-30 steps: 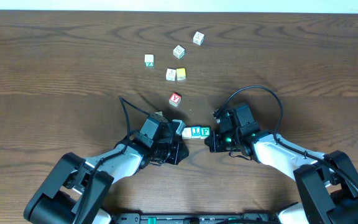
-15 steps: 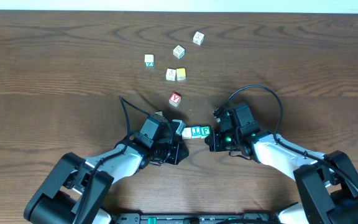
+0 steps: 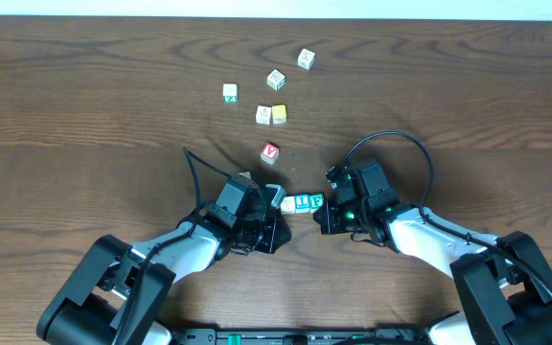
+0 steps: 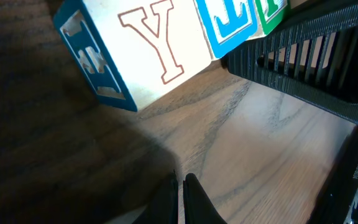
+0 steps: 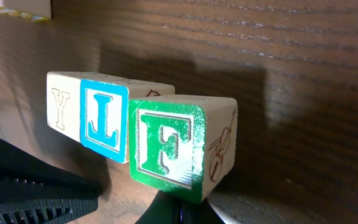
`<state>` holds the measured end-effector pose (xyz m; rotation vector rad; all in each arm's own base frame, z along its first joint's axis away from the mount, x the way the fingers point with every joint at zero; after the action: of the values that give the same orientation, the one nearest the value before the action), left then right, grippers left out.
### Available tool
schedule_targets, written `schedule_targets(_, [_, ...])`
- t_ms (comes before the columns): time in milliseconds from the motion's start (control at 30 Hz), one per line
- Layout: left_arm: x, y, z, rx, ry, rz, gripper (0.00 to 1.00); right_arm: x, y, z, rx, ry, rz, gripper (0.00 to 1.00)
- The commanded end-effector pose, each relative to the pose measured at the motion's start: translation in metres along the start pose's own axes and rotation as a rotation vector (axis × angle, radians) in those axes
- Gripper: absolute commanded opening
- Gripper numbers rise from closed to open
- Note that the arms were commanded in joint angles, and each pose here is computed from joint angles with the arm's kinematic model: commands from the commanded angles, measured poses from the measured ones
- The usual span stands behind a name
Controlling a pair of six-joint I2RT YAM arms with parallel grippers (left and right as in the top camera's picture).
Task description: Lift 3 blocks
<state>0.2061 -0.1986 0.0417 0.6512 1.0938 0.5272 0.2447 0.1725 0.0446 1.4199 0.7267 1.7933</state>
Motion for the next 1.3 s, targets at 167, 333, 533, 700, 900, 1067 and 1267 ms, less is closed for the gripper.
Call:
schedule_targets(167, [0.003, 0.000, -0.001, -0.003, -0.015, 0.027, 0.07, -0.003, -0.006, -0.008, 0.022, 0.020, -0.019, 0.01])
schedule_targets(333, [0.003, 0.000, -0.001, -0.004, -0.015, 0.027, 0.07, 0.000, -0.008, -0.016, 0.061, 0.022, -0.018, 0.01])
schedule_targets(533, [0.003, 0.000, -0.001, -0.004, -0.012, 0.027, 0.07, -0.013, -0.007, -0.022, 0.076, 0.004, -0.119, 0.01])
schedule_targets(700, [0.003, 0.000, -0.001, -0.004, -0.012, 0.027, 0.07, -0.007, -0.008, -0.015, 0.040, 0.025, -0.082, 0.01])
schedule_targets(900, [0.003, 0.000, -0.001, -0.004, -0.013, 0.027, 0.07, -0.003, -0.008, -0.008, 0.004, 0.044, -0.063, 0.01])
schedule_targets(1067, [0.003, 0.000, -0.001, -0.004, -0.013, 0.027, 0.07, -0.003, -0.008, -0.008, 0.004, 0.051, -0.062, 0.01])
schedule_targets(1267, [0.003, 0.000, -0.001, -0.005, -0.013, 0.027, 0.07, -0.001, -0.008, -0.009, 0.012, 0.052, -0.048, 0.01])
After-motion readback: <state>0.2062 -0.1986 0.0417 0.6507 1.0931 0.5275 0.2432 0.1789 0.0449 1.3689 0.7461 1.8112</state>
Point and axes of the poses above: each gripper's point midway between its finger pads, its own y axis back along the fingers, its own x axis along the line the jaws close on, z = x × y, the point moved 6 cm from there along y, back along the fingers, and after that the axes turned 4 degrees about -y, right-handed, at the moved point
